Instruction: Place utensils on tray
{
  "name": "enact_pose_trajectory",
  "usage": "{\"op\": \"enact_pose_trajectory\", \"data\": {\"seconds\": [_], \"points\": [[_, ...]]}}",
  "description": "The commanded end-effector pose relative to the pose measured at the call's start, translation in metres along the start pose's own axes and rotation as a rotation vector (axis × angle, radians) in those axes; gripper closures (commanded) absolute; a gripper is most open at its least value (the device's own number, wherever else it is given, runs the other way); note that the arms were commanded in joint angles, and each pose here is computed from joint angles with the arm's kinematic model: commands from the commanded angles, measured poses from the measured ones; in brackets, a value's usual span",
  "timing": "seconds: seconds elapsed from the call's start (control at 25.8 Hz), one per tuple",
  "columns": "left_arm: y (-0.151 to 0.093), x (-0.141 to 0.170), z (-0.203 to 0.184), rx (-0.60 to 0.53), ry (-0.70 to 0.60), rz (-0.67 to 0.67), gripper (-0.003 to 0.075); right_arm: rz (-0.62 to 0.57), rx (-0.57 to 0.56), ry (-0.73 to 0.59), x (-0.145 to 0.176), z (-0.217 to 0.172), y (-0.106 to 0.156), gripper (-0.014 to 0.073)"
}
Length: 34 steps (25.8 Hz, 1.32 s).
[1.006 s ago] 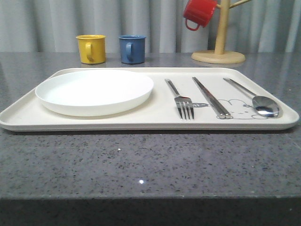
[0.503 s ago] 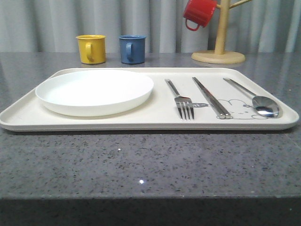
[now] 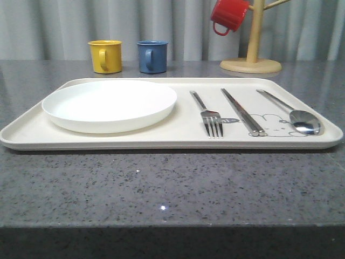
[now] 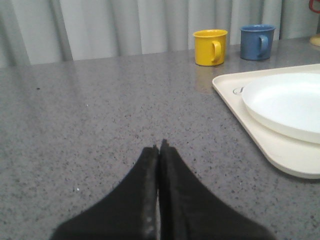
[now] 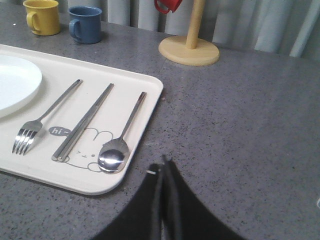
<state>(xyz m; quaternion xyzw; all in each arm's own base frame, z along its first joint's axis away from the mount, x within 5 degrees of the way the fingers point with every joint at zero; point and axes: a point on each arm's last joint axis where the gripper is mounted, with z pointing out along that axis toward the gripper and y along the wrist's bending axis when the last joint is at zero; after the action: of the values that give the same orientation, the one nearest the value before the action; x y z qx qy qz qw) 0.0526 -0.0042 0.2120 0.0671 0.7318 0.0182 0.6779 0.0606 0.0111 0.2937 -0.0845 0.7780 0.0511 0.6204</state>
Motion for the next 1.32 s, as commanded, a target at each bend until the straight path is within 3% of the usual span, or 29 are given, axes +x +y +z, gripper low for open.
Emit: {"op": "enact_pose_trajectory", "data": {"seconds": [0.0,1.12,1.28], "points": [[0.001,0.000,0.001,-0.027,-0.139,-0.053,0.0738,-0.018,0.006,-0.100,-0.015,-0.003,-0.001,0.0663],[0.000,0.006,0.002,-0.020,-0.110,-0.067,0.0738,-0.020,0.007,-0.100,-0.015,-0.003,-0.001,0.0663],[0.000,0.006,0.002,-0.020,-0.110,-0.067,0.0738,-0.033,0.034,-0.131,0.000,0.006,-0.002,0.0663]]}}
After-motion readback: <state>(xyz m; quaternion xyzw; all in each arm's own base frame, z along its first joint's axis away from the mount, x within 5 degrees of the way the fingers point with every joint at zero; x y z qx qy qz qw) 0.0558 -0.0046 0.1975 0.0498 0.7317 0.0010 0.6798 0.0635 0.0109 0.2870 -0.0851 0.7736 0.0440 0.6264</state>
